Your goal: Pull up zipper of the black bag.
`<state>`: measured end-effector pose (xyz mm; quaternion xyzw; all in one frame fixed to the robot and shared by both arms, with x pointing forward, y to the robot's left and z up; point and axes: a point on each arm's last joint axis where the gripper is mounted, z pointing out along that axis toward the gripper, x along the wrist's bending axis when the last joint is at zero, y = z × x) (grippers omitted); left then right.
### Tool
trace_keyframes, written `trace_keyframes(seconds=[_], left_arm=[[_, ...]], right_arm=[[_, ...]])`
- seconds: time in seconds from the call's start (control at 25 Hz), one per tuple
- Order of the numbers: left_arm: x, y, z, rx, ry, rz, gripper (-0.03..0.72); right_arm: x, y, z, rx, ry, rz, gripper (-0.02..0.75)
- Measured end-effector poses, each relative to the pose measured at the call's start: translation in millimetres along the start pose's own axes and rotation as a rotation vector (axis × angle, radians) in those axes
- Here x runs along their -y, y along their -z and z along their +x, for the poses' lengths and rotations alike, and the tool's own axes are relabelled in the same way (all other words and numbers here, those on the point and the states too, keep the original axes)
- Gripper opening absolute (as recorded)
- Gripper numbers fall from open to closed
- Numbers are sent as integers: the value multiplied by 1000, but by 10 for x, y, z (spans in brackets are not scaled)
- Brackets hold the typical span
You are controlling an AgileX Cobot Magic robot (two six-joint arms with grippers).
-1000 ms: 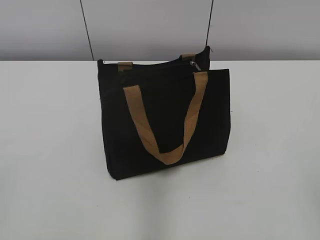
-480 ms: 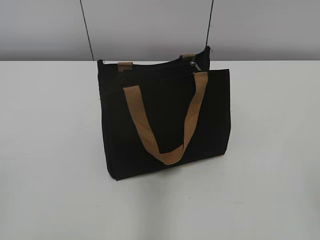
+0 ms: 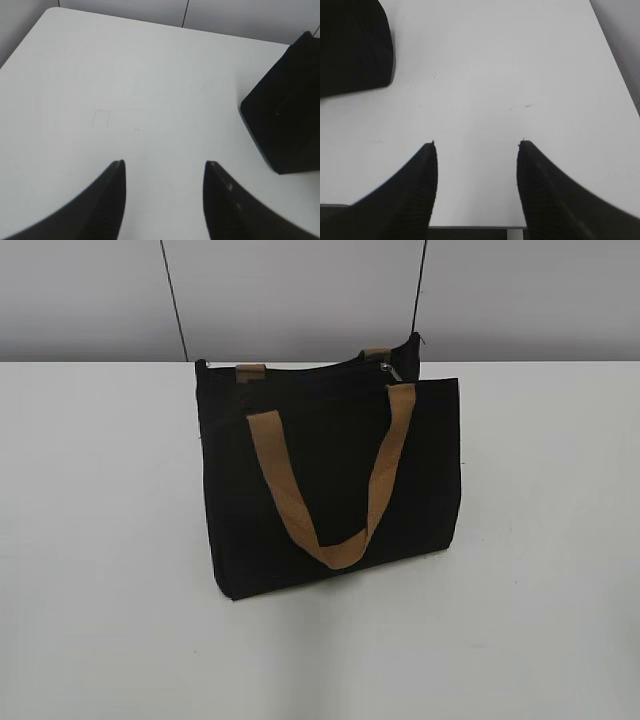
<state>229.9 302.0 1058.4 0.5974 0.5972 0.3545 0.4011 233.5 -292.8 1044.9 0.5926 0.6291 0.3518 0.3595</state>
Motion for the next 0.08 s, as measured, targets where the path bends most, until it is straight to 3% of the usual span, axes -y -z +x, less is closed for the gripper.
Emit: trace_keyframes(seconds=[0.08], left_arm=[[0, 0, 0, 0, 0, 0, 381]], right_arm=[[0, 0, 0, 0, 0, 0, 400]])
